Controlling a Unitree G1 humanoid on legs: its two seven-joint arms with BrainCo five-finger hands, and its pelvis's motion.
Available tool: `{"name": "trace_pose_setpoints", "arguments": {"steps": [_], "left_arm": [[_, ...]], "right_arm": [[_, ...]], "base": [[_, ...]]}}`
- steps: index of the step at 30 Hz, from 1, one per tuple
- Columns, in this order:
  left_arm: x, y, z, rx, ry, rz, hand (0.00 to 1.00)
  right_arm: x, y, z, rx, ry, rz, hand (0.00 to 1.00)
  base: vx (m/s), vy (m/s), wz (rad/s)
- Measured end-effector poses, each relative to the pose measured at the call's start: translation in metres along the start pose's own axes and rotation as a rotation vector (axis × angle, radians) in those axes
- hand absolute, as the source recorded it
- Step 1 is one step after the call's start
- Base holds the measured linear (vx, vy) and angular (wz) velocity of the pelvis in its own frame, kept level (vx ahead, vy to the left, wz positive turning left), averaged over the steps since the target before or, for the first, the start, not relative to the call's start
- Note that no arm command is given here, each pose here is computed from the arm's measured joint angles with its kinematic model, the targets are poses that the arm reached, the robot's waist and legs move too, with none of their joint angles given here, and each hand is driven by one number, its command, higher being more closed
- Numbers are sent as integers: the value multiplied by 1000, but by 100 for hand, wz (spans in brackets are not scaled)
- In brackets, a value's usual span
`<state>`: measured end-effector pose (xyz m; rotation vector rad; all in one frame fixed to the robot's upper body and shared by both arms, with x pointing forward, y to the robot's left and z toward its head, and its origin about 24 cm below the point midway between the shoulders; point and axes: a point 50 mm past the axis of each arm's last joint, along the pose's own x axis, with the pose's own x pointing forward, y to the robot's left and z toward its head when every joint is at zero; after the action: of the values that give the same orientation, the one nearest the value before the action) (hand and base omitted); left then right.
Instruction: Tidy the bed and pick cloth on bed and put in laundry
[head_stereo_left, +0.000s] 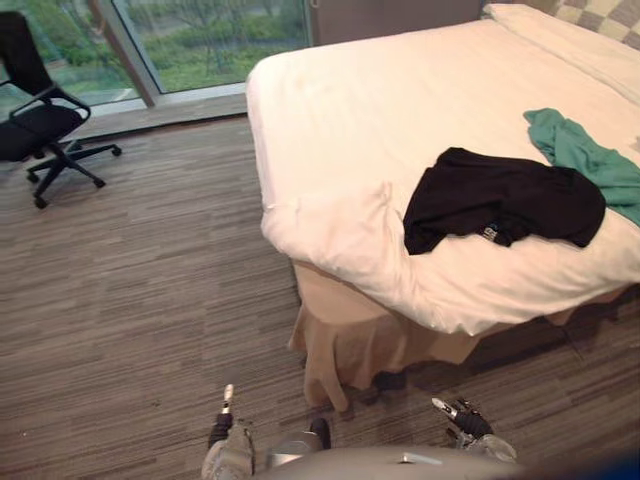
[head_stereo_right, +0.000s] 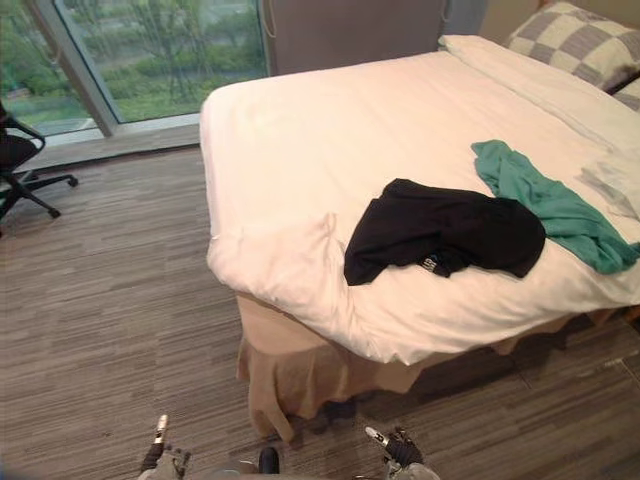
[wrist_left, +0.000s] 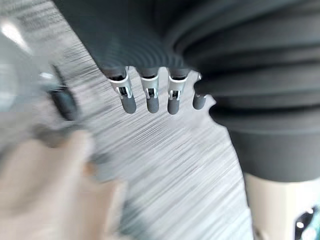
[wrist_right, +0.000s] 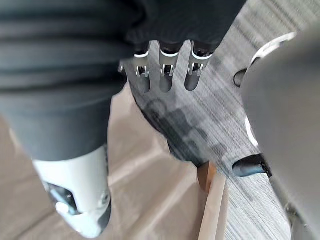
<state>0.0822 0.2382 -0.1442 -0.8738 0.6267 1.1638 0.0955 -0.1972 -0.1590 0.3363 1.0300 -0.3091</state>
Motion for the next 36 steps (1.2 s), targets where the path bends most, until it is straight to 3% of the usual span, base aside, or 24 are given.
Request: {"name": "trace_pose_setpoints", "arguments": {"steps": [4,9,10,12,13,16,21,24,30,36], "left_arm": [[-3,-8,38,-52,-221,-4,0],[-37,-80,116,-66,-627,-338,0],[-47,-98,127,-36,-702,-410,0],[-69,-124,138,216,-996,-387,0],[-81,-131,140,257,-1116,-435,0],[-88,-157,151,363,-1137,-532,0],[-130,-215,170,733,-1381,-812,0],[-149,-239,165,863,-1475,-921,0],[-156,-267,134,1075,-1486,-957,0],[-153,-309,124,1196,-1425,-875,0]], "right_arm": [[0,1,3,43,-1,7,0],[1,7,7,79,-1,41,0],[1,9,8,71,4,51,0],[2,12,7,59,19,61,0],[2,13,7,54,22,65,0],[2,12,5,55,28,63,0],[1,10,2,54,36,56,0],[2,14,11,47,13,64,0],[1,12,4,23,52,48,0],[3,10,19,13,20,14,0]], "base": [[-67,-24,12],[-66,-10,15],[0,0,0],[0,0,0],[58,-9,-6],[88,-17,-11],[110,-31,-8],[27,-11,-16],[-55,-9,-28],[-169,-11,-16]]}}
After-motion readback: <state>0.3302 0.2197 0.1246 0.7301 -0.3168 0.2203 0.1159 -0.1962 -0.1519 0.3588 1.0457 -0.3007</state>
